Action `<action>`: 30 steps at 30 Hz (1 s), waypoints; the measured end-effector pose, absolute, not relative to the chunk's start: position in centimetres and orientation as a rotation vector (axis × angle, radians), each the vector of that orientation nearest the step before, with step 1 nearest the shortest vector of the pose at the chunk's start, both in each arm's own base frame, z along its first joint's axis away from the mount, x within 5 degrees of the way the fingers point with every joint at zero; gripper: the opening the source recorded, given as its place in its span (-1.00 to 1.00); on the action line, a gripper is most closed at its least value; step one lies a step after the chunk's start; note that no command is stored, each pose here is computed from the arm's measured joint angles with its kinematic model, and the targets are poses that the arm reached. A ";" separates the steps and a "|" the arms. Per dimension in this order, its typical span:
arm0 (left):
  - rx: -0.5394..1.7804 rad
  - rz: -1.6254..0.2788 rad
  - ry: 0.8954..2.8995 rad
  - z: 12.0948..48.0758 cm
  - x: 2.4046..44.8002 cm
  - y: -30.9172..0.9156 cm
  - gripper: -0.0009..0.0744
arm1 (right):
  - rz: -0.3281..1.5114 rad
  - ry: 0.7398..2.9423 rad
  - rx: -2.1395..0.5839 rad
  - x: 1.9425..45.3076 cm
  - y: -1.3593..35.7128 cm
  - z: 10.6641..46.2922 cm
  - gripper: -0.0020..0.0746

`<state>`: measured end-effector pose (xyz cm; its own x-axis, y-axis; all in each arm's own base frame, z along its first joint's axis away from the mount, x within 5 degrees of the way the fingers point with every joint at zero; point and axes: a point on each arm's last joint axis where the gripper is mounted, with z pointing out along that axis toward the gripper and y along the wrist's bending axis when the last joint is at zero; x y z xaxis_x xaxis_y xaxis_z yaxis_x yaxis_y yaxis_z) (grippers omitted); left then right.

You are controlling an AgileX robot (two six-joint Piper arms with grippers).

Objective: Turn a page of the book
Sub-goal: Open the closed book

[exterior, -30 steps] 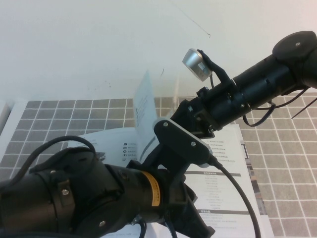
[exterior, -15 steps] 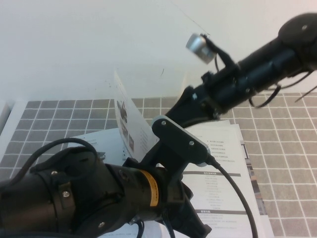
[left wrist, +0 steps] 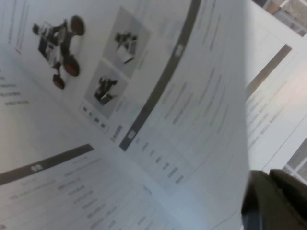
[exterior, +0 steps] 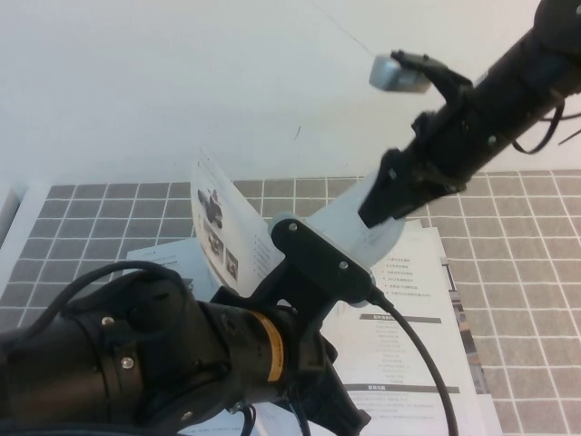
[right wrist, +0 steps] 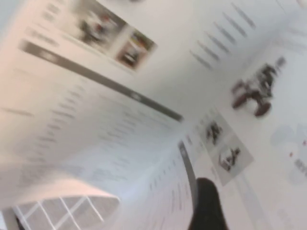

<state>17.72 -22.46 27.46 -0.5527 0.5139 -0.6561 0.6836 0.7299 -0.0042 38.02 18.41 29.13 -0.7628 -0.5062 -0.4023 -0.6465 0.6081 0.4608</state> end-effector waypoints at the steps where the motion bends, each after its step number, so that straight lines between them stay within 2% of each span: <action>1: 0.903 -0.330 2.287 27.4 17.7 -22.4 -0.99 | 0.869 2.623 -0.951 38.0 18.3 28.7 0.19; 6: 0.869 -0.294 2.302 27.4 17.9 -22.1 -0.99 | 0.851 2.684 -0.963 37.5 18.0 27.2 0.05; 16: 0.866 -0.199 2.364 27.0 17.9 -21.4 -0.99 | 0.890 2.665 -1.003 37.2 18.9 26.9 -0.20; 22: 0.809 -0.119 2.420 26.8 17.9 -20.7 -0.99 | 0.920 2.740 -1.092 37.1 21.5 22.9 -0.42; 27: 0.723 -0.021 2.506 25.8 18.7 -19.8 -0.99 | 0.903 2.823 -1.177 36.8 23.6 18.7 -0.76; 30: 0.700 0.024 2.544 24.8 19.6 -19.6 -0.99 | 0.882 2.851 -1.224 36.5 24.4 17.1 -0.89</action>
